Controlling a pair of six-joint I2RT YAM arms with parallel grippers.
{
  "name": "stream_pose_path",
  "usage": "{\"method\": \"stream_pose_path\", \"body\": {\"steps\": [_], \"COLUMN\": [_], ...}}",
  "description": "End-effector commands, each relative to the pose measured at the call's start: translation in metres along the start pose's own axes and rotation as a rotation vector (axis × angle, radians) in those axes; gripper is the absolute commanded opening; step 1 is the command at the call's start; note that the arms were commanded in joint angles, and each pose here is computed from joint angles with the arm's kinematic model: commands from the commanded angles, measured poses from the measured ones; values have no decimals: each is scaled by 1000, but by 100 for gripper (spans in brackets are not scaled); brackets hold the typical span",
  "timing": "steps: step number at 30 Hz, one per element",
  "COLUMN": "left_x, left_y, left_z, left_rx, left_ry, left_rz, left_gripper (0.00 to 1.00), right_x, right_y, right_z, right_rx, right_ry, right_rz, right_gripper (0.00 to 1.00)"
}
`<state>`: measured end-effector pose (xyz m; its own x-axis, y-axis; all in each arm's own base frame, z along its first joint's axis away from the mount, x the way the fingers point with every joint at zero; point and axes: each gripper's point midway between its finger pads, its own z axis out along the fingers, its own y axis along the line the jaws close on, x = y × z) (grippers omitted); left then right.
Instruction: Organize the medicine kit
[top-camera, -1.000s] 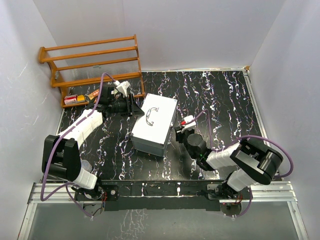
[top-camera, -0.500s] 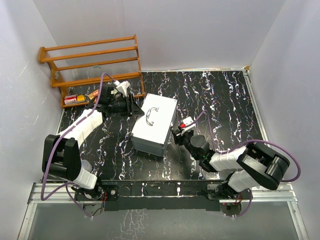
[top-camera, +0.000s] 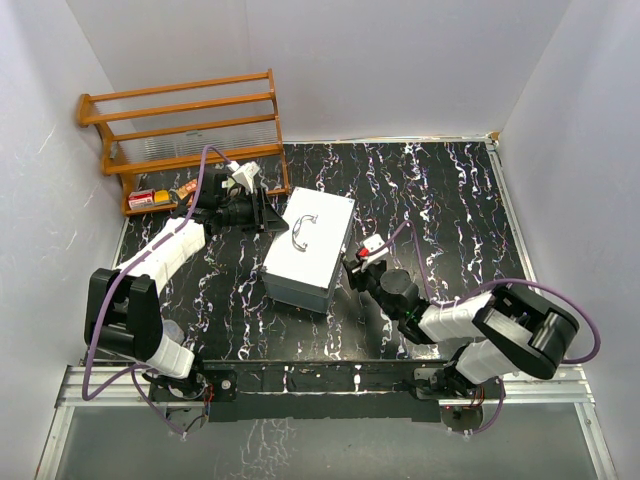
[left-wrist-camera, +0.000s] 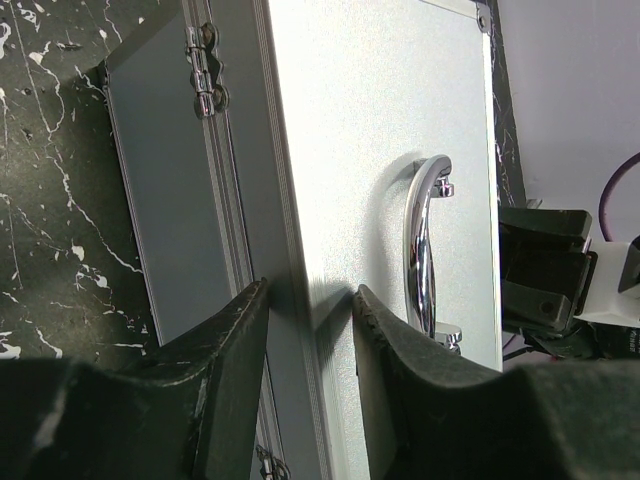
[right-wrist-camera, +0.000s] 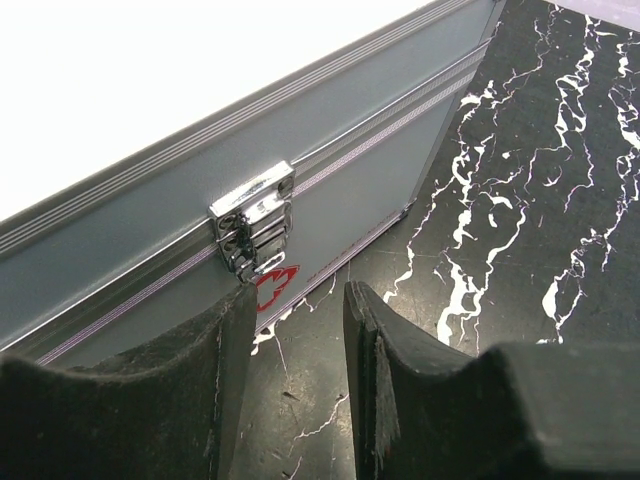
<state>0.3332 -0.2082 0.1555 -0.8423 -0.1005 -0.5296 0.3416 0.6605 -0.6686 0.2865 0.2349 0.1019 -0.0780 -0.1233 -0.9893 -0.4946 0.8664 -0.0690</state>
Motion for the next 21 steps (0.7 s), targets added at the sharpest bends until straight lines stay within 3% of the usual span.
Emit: {"method": "stream_pose_path", "body": {"steps": [1,6,8,14,21], "left_x": [48,48,49,49,50], "left_y": [42,42,42,42,42], "left_z": [9,9,10,10,11], "left_rx": [-147,-146,-146,-143,-138], "left_ry": [142,145,148,148,154], "left_rz": [-69,-73,-74,-75,-79], "left_gripper": [35,35,35,35,35], "right_x": [-21,-12,-12,-17,-19], "right_y": [-3,-4,-1,9,12], "right_z": [-1,-10,-12,-7,1], "right_rx": [14,-1,-19,-68,-69], "right_ry": [-58,-23,-26,-35,-42], "right_rz": [6,-13,-11,-5,-4], "right_gripper": [36,17,15,33,38]}}
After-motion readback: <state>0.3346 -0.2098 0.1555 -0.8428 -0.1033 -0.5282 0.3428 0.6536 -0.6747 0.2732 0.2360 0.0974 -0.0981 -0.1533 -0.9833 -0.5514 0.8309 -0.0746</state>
